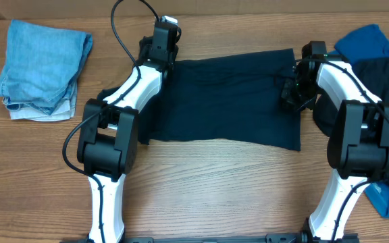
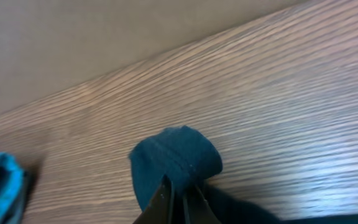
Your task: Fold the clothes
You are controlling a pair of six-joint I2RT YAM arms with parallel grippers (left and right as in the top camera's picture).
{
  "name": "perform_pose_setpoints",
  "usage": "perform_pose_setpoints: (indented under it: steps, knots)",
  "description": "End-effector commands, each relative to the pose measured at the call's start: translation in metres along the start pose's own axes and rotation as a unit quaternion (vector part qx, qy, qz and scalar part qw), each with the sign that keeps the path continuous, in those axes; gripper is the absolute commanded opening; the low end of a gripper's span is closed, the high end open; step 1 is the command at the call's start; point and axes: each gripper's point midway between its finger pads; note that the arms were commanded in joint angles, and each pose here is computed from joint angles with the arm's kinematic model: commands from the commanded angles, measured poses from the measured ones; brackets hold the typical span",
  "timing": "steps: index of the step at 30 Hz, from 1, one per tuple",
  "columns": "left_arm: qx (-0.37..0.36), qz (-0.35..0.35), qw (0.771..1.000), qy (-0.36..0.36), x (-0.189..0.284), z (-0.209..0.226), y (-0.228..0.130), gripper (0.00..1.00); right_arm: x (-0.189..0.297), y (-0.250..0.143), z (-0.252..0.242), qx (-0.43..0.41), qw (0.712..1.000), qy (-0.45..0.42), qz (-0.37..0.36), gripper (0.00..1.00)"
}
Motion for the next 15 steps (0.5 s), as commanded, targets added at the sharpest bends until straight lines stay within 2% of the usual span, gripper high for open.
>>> perform_pose_setpoints:
  steps: [1, 7, 9, 11, 13, 14, 15]
  knots:
    - [-0.026, 0.028, 0.998, 0.042, -0.005, 0.031, -0.011, 0.04, 0.003, 0.005, -0.006, 0.0, 1.0, -0.014, -0.018, 0.24]
    - [0.001, 0.067, 0.996, 0.065, -0.022, 0.084, -0.046, 0.04, 0.003, 0.005, -0.007, -0.001, 1.0, -0.015, -0.016, 0.24]
    - [0.015, 0.067, 0.996, 0.052, -0.029, 0.097, -0.056, 0.05, 0.003, 0.005, -0.007, -0.001, 1.0, -0.016, -0.016, 0.24]
    - [0.031, 0.057, 0.997, 0.036, -0.035, 0.109, -0.061, 0.2, 0.003, 0.005, -0.007, -0.001, 1.0, -0.016, -0.017, 0.24]
    - [0.045, 0.053, 0.996, 0.051, -0.039, 0.129, -0.066, 0.21, 0.003, 0.005, -0.007, -0.001, 1.0, -0.016, -0.017, 0.24]
    - [0.051, 0.051, 0.996, 0.059, -0.04, 0.138, -0.068, 0.27, 0.003, 0.005, -0.007, -0.001, 1.0, -0.016, -0.017, 0.24]
    - [0.056, 0.045, 0.995, 0.069, -0.042, 0.148, -0.068, 0.44, 0.003, 0.005, -0.007, -0.001, 1.0, -0.016, -0.017, 0.24]
Point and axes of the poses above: each gripper's point midway between its finger pads, its own x axis back along the fingers, its own z axis along the line the jaws close on, y = z × x, and after that the axes turned 11 degrees about -x, right-handed
